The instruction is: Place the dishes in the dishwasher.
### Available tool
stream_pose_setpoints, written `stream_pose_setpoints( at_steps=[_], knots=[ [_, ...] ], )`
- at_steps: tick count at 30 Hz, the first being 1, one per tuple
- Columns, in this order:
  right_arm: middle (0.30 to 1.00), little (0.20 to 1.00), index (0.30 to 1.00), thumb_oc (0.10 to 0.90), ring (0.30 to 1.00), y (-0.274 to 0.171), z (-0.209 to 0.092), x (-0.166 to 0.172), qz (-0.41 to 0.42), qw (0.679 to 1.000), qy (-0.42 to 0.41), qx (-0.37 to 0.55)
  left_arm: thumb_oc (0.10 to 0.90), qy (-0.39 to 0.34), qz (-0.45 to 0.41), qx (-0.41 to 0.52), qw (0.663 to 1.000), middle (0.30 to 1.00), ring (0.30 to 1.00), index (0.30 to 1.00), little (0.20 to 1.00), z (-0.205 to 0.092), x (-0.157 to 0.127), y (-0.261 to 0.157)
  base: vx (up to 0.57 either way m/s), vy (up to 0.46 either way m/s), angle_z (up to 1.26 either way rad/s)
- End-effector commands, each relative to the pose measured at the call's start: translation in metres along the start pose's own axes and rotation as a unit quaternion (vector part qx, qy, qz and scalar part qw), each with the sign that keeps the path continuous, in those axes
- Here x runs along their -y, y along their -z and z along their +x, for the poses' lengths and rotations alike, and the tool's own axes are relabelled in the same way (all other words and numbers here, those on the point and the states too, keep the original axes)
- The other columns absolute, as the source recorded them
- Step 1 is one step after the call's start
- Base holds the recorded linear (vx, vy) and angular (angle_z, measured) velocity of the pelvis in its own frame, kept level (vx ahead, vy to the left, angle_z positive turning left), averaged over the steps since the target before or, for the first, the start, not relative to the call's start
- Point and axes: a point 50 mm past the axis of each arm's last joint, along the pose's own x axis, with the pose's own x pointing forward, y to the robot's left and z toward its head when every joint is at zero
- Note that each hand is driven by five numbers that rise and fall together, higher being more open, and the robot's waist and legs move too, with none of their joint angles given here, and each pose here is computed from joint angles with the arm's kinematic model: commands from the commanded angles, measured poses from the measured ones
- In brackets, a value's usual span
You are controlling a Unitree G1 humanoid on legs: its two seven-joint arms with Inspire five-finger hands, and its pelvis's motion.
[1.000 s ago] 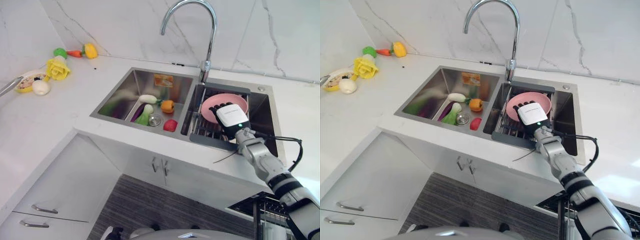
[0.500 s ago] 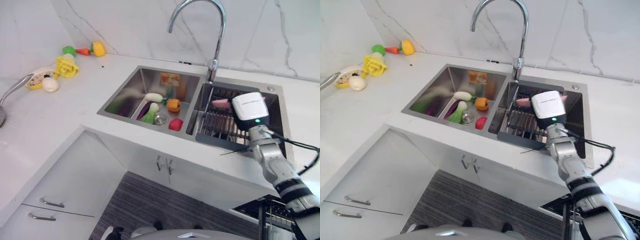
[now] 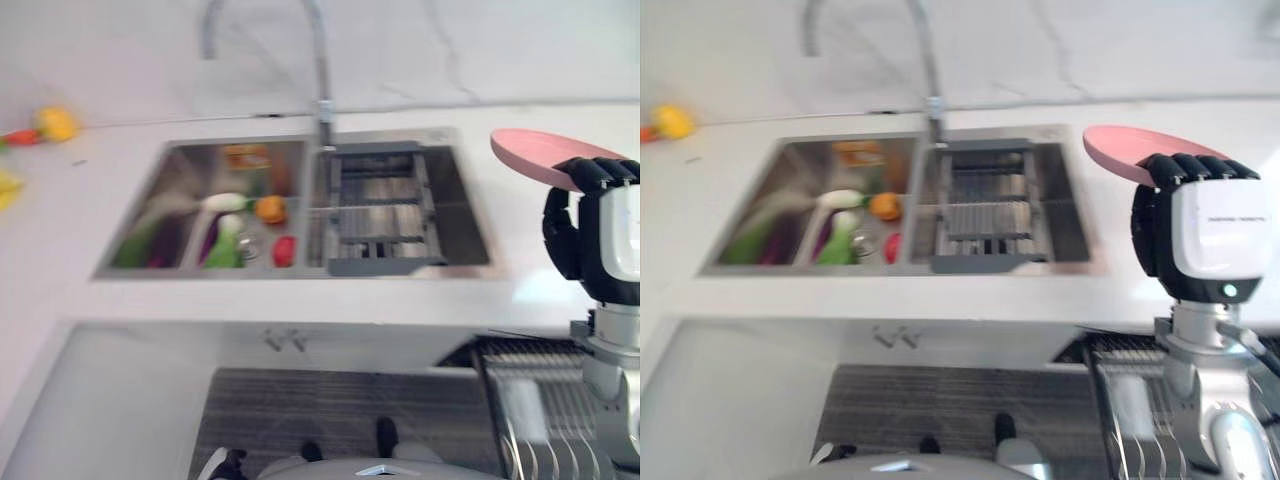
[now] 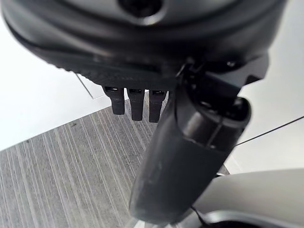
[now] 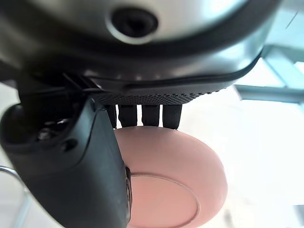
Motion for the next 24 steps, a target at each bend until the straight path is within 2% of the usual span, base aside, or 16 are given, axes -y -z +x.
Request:
stream_pose_setpoints(
  at_steps=[1, 3, 5, 8, 10, 16, 20, 24],
  knots=[
    [0.300, 0.300, 0.300, 0.400, 0.300, 0.016, 0.032, 0.035, -0.008, 0.987, 0.159, -0.020, 0.800, -0.038, 0.005, 0.021, 0.999, 0.900, 0.900, 0.900, 0.900, 0.008, -0.020, -0.020, 0.03, 0.032, -1.10],
    [0.300, 0.300, 0.300, 0.400, 0.300, 0.034, 0.013, 0.031, -0.020, 0.991, 0.116, -0.071, 0.800, -0.044, -0.013, 0.021, 0.999, 0.900, 0.900, 0.900, 0.900, 0.009, -0.023, -0.025, 0.04, 0.065, -1.14],
    [0.300, 0.300, 0.300, 0.400, 0.300, 0.040, -0.010, 0.014, -0.005, 0.992, 0.045, -0.115, 0.800, -0.045, -0.029, 0.016, 0.998, 0.900, 0.900, 0.900, 0.900, 0.010, -0.022, -0.030, 0.02, 0.053, -0.59],
    [0.300, 0.300, 0.300, 0.400, 0.300, 0.039, -0.028, -0.003, 0.010, 0.989, -0.007, -0.145, 0.800, -0.043, -0.027, 0.025, 0.998, 0.900, 0.900, 0.900, 0.900, 0.010, -0.021, -0.037, -0.02, 0.029, -0.82],
    [0.300, 0.300, 0.300, 0.400, 0.300, 0.038, -0.028, -0.003, 0.011, 0.989, -0.007, -0.145, 0.800, -0.043, -0.028, 0.025, 0.998, 0.900, 0.900, 0.900, 0.900, 0.010, -0.021, -0.037, -0.03, 0.008, -0.31],
    [0.300, 0.300, 0.300, 0.400, 0.300, 0.042, -0.054, -0.047, -0.028, 0.980, -0.136, -0.142, 0.800, -0.046, -0.017, 0.031, 0.998, 0.900, 0.900, 0.900, 0.900, 0.011, -0.025, -0.041, -0.04, 0.004, -0.05],
    [0.300, 0.300, 0.300, 0.400, 0.300, 0.053, -0.070, -0.077, -0.064, 0.963, -0.219, -0.146, 0.800, -0.047, 0.006, 0.023, 0.999, 0.900, 0.900, 0.900, 0.900, 0.012, -0.028, -0.034, -0.03, -0.010, 0.32],
    [0.300, 0.300, 0.300, 0.400, 0.300, 0.060, -0.076, -0.091, -0.081, 0.948, -0.269, -0.148, 0.800, -0.043, 0.029, 0.023, 0.998, 0.900, 0.900, 0.900, 0.900, 0.012, -0.029, -0.031, 0.00, -0.010, 0.19]
  ],
)
